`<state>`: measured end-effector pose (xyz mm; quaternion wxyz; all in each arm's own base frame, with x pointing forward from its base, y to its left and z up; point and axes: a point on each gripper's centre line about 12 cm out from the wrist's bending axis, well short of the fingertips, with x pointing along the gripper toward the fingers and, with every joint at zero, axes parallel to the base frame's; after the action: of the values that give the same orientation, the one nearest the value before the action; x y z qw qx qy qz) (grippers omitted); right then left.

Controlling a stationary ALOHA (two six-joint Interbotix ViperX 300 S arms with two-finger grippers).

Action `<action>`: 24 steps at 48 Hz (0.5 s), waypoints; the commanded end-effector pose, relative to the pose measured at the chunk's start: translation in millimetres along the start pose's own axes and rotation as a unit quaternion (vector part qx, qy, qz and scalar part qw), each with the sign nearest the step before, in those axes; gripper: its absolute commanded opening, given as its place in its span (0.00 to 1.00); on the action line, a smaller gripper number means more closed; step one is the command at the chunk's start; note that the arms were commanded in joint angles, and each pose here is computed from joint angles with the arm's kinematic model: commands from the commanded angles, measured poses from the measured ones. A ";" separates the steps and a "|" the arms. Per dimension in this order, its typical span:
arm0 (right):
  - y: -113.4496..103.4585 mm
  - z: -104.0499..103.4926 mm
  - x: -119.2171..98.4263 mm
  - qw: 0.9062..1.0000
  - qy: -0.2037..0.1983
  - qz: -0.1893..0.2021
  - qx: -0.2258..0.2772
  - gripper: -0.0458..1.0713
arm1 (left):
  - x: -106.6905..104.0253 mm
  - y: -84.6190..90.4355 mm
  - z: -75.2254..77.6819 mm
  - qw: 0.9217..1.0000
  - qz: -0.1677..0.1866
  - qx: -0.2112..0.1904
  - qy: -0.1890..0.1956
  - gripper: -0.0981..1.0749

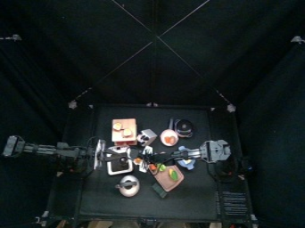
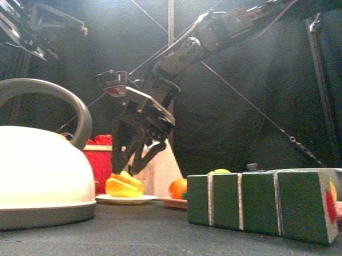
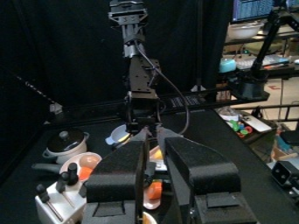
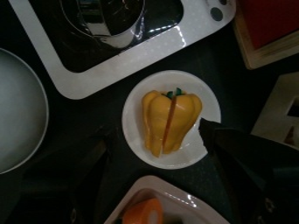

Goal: Grab squash

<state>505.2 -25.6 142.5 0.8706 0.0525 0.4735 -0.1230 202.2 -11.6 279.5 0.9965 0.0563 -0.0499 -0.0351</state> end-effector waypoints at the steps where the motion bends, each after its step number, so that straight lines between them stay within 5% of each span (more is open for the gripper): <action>1: -6.6 8.3 -3.8 1.000 -0.015 0.000 0.008 0.95 | 1.6 0.9 5.7 1.000 0.001 0.001 -0.011 0.59; 24: -17.3 4.1 13.1 1.000 -0.012 -0.005 0.011 0.95 | 1.2 0.8 4.5 1.000 0.002 0.000 -0.009 0.59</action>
<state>507.1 -41.4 116.6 0.8634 0.0559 0.4836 -0.1327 202.0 -11.5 278.4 0.9966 0.0563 -0.0492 -0.0350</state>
